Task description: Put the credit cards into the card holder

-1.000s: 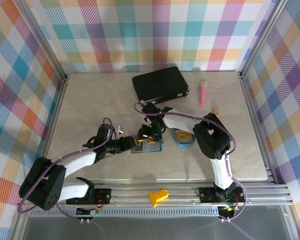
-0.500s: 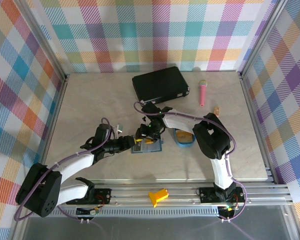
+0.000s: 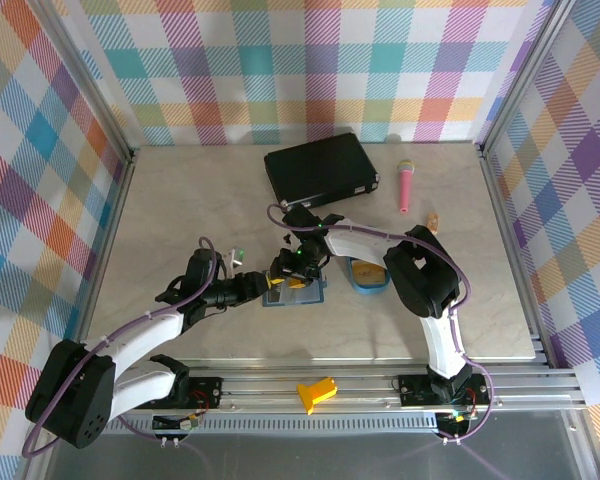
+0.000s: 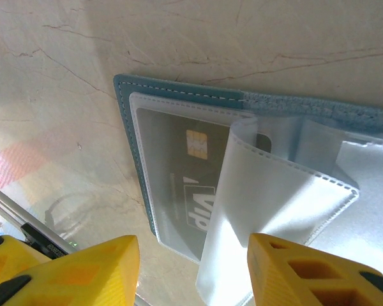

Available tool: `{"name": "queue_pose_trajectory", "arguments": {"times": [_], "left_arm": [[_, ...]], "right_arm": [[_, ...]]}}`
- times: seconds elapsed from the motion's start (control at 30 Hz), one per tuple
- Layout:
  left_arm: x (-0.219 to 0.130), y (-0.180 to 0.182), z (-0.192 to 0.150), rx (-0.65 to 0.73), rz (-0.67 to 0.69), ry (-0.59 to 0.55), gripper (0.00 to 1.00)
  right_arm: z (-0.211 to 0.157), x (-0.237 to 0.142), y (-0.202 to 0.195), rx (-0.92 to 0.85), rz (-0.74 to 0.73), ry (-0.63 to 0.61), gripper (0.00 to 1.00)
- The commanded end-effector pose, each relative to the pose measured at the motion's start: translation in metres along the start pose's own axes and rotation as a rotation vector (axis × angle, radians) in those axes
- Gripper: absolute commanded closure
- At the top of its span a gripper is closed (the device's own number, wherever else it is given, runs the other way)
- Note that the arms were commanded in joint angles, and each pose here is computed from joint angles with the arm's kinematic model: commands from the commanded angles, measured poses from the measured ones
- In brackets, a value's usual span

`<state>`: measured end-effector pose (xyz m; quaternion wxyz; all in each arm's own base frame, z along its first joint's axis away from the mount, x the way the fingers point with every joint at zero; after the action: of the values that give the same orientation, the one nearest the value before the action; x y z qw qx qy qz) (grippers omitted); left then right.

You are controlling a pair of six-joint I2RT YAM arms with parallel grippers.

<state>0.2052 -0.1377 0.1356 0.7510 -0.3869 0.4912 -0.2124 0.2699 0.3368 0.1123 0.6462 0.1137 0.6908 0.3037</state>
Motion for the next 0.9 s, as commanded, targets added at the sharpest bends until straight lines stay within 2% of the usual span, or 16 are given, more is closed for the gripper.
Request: {"name": "queue_pose_trajectory", "arguments": {"times": [0.0,0.47,0.87], "left_arm": [[0.0,0.003,-0.006,-0.01,0.008,0.018,0.54],[0.002,-0.004,-0.006,-0.01,-0.044,0.005,0.54],[0.008,-0.01,-0.014,0.007,-0.082,0.04,0.54]], "right_arm": [[0.002,0.005,0.001,0.016,0.022,0.013,0.52],[0.004,0.007,0.004,0.019,0.053,0.017,0.52],[0.007,0.008,0.007,0.014,0.066,0.017,0.52]]}}
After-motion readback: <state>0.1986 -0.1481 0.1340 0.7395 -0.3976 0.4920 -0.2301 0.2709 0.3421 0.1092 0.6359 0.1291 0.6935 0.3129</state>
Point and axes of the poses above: each hand's point on the last joint's axis, 136 mm out from that joint toward the fingers, its own x axis out along the fingers, its own y axis along the line the jaws close on, z = x × y, the point moved 8 cm from there along -x, back along the fingers, and after that the axes turned 9 degrees about -x, right-handed, at the moved point
